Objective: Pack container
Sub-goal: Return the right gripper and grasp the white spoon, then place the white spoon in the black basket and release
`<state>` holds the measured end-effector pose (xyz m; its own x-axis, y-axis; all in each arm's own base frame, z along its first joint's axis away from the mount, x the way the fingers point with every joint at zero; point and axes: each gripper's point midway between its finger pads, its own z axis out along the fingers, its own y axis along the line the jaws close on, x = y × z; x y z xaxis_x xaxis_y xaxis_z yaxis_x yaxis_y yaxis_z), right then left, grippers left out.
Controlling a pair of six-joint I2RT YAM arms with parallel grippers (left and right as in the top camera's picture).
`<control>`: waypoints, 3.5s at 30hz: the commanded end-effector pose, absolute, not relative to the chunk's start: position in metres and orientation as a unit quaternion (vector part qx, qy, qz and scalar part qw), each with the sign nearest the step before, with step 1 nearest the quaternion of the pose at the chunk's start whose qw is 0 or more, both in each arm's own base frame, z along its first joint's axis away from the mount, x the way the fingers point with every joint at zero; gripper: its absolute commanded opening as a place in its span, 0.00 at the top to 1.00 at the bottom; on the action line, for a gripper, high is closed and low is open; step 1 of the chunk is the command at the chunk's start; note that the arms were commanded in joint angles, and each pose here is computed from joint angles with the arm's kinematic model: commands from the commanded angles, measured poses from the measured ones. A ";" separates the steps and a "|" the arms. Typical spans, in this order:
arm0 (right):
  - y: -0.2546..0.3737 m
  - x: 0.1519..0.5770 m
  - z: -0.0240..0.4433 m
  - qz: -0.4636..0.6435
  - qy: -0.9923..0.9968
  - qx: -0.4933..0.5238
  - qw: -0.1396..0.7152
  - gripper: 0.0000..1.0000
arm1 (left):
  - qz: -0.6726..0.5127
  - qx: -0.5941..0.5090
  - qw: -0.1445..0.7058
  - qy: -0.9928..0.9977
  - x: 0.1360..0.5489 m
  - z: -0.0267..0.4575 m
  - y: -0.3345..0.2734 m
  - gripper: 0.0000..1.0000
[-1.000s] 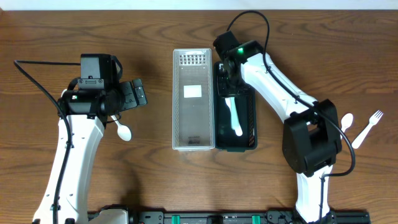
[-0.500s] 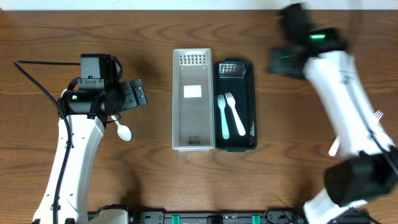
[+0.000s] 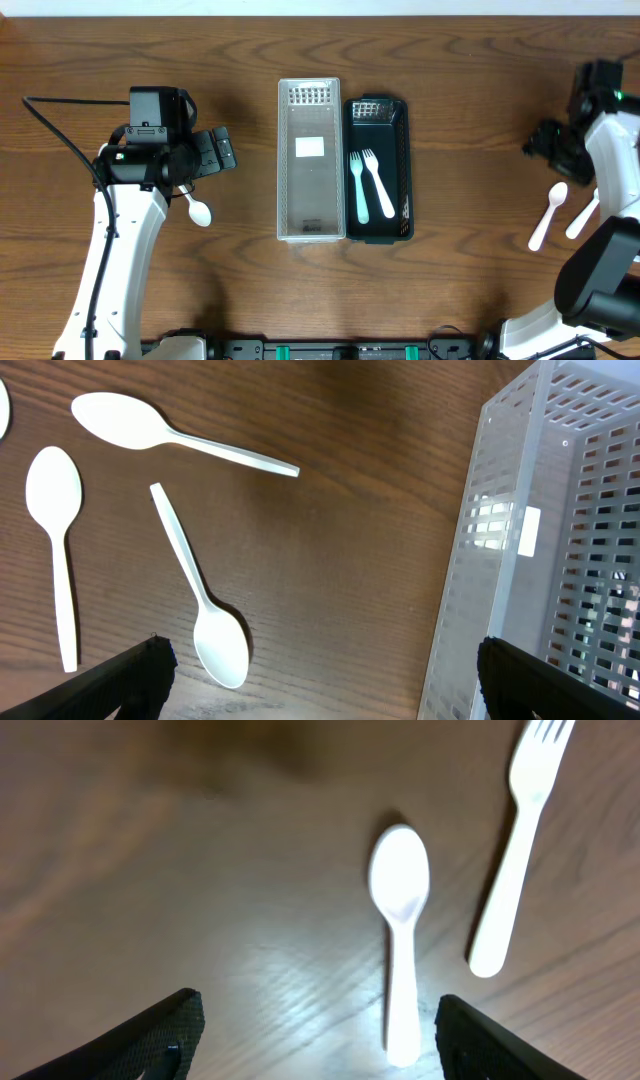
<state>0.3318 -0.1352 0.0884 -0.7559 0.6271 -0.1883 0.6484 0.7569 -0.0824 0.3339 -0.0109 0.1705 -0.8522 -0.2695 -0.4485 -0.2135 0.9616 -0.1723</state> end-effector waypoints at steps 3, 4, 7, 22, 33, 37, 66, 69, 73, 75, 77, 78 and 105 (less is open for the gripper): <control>-0.149 0.308 0.057 -0.062 0.933 0.351 0.047 0.16 | -0.061 -0.129 0.248 0.958 0.337 0.177 -0.011 0.02; -0.150 0.306 0.054 -0.060 0.934 0.350 0.046 0.15 | -0.061 -0.129 0.248 0.958 0.337 0.177 -0.011 0.02; -0.149 0.305 0.041 -0.046 0.938 0.339 0.053 0.14 | -0.061 -0.129 0.248 0.958 0.337 0.177 -0.011 0.02; -0.143 0.295 -0.011 -0.041 0.936 0.339 0.087 0.12 | -0.061 -0.129 0.248 0.958 0.337 0.177 -0.011 0.02; -0.144 0.298 -0.012 -0.042 0.936 0.337 0.094 0.42 | -0.061 -0.129 0.248 0.958 0.337 0.177 -0.011 0.02; -0.144 0.298 -0.012 -0.042 0.936 0.337 0.095 0.64 | -0.061 -0.129 0.248 0.958 0.337 0.177 -0.011 0.02; -0.018 0.381 0.116 0.084 0.962 0.167 0.200 0.99 | -0.061 -0.129 0.248 0.958 0.337 0.177 -0.011 0.02; 0.041 0.396 0.154 0.104 0.962 0.089 0.234 0.99 | -0.061 -0.129 0.248 0.958 0.337 0.177 -0.011 0.02; 0.116 0.397 0.172 0.119 0.959 0.012 0.257 0.99 | -0.061 -0.129 0.248 0.958 0.337 0.177 -0.011 0.02; 0.143 0.394 0.169 0.120 0.959 -0.009 0.258 0.99 | -0.061 -0.129 0.248 0.958 0.337 0.177 -0.011 0.02; 0.168 0.390 0.158 0.123 0.960 -0.026 0.249 0.99 | -0.061 -0.129 0.248 0.958 0.337 0.177 -0.011 0.02; 0.175 0.388 0.152 0.124 0.962 -0.030 0.242 0.98 | -0.061 -0.129 0.248 0.958 0.337 0.177 -0.011 0.02; -0.060 0.368 0.226 -0.048 0.921 0.291 0.254 0.34 | -0.061 -0.129 0.248 0.958 0.337 0.177 -0.011 0.02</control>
<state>0.3810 -0.0127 0.2345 -0.7587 0.3901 -0.5218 0.4042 0.9100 0.0926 0.3339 -0.0109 0.1705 -0.8522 -0.2695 -0.4485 -0.2135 0.9616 -0.1723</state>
